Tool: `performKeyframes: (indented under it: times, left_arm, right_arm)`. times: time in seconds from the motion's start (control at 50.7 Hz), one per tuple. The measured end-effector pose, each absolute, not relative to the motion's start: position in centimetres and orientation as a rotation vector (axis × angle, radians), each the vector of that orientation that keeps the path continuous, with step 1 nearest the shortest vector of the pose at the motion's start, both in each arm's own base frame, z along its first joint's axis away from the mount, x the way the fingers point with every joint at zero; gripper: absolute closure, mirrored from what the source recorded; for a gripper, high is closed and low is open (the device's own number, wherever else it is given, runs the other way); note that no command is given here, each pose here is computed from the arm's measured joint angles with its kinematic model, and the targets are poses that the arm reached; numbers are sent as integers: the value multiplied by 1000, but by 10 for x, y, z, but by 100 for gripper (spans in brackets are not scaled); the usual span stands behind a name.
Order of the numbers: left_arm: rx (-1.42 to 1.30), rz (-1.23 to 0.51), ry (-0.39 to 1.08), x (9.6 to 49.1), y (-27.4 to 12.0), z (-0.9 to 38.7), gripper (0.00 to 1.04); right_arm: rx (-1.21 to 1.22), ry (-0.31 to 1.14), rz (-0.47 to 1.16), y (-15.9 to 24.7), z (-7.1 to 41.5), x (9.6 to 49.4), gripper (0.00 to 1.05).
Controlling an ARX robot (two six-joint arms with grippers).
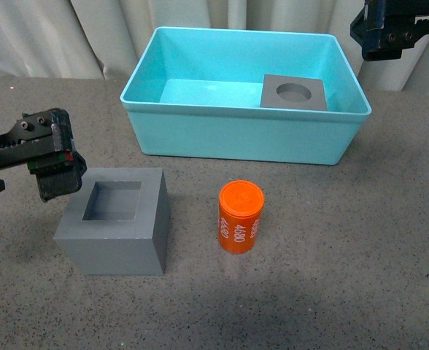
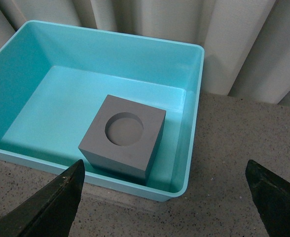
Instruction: Place gray and orange parts in blue box
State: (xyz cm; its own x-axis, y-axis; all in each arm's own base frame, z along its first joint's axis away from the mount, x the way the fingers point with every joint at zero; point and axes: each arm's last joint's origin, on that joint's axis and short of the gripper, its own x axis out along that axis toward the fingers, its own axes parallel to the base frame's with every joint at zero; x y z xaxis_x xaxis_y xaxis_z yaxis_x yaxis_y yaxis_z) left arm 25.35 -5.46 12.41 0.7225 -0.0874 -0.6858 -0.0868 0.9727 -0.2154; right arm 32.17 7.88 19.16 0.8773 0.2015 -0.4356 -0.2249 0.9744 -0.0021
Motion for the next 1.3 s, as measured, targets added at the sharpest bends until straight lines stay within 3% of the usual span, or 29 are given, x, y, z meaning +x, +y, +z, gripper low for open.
performKeyframes:
  times: [0.513,0.691,1.046,1.302]
  left_arm:
    - [-213,-39,857,264,-69,106,7]
    - [-189,-16,878,268,-69,99,40]
    - [-187,-5,863,272,-70,103,84]
    - [-210,-7,839,271,-68,117,87]
  right_arm:
    - [-54,448,223,79,192,322,10]
    - [-54,448,223,79,192,322,10]
    - [-54,448,223,79,192,322,10]
    - [-54,448,223,79,192,322,10]
